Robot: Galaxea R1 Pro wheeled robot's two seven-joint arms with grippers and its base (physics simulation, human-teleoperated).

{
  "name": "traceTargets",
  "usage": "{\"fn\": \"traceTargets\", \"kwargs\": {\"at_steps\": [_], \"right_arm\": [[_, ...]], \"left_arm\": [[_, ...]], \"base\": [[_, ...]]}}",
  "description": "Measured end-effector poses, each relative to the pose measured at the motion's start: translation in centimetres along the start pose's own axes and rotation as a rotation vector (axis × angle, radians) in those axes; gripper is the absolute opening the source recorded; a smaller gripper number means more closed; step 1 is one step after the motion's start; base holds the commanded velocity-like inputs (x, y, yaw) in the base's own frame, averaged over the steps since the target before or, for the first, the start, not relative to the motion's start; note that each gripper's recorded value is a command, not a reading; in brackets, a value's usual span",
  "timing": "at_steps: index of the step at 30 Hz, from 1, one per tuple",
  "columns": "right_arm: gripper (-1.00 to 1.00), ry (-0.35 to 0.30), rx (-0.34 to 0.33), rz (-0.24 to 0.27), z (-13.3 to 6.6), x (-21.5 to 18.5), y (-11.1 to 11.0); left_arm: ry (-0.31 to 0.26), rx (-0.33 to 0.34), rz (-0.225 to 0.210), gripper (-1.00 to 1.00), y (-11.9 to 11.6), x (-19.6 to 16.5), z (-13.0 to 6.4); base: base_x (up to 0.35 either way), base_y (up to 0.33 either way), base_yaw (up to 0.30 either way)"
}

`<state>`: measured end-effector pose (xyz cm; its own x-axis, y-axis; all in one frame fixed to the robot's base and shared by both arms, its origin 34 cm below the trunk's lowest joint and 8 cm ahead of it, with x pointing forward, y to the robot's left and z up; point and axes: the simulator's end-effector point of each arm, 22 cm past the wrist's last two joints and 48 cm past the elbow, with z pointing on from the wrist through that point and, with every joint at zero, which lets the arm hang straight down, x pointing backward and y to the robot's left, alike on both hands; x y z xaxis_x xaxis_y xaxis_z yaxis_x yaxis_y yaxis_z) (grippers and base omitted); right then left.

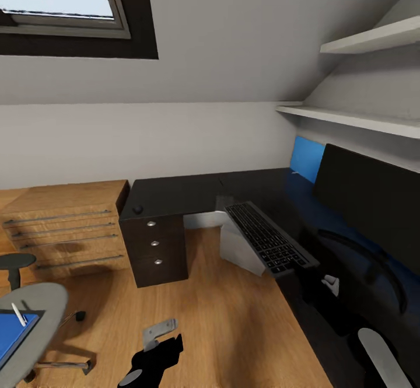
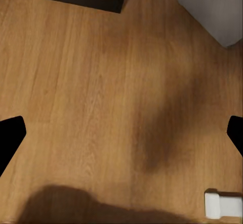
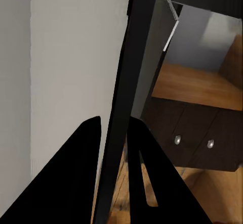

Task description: In the bedroom, organize the workspace by keeping the computer under the desk, ensuring the monitor is on the desk, placing the keyboard on the desk next to the monitor, placing the mouse on the desk next to the keyboard, moving the folder from the swivel chair onto the desk next to the mouse, stacking the notebook on top of the folder with the pen on top of the notebook, and positioning the swivel chair next to the desk.

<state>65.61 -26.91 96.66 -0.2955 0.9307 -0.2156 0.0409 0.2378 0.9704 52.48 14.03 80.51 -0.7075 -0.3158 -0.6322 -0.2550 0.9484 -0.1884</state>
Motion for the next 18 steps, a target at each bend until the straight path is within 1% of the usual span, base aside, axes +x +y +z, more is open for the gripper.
{"fn": "traceTargets", "kwargs": {"at_steps": [2, 5, 8, 11, 18], "right_arm": [[-1.0, -0.011, -0.004, -0.003, 0.4, 0.0, 0.1], [-1.0, -0.022, 0.016, -0.011, 0.5, 0.4, -0.8], [-1.0, -0.034, 0.052, -0.019, 0.5, 0.6, -2.1], [-1.0, -0.014, 0.075, -0.014, 0.3, 1.0, -3.2], [-1.0, 0.031, 0.115, 0.004, 0.0, 2.1, -5.1]], "left_arm": [[0.006, 0.001, 0.0, 1.0, -0.1, 0.3, 0.1], [0.0, 0.004, -0.002, 1.0, -0.3, 0.1, -0.1], [-0.01, 0.007, -0.005, 1.0, -0.5, -0.4, -0.3], [-0.017, 0.006, -0.005, 1.0, -0.4, -0.7, -0.3], [-0.021, 0.004, -0.003, 1.0, -0.3, -0.8, -0.4]], "base": [[0.0, 0.0, 0.0], [0.0, 0.0, 0.0], [-0.02, -0.023, 0.0], [-0.134, -0.135, 0.0], [-0.224, -0.22, 0.0]]}}
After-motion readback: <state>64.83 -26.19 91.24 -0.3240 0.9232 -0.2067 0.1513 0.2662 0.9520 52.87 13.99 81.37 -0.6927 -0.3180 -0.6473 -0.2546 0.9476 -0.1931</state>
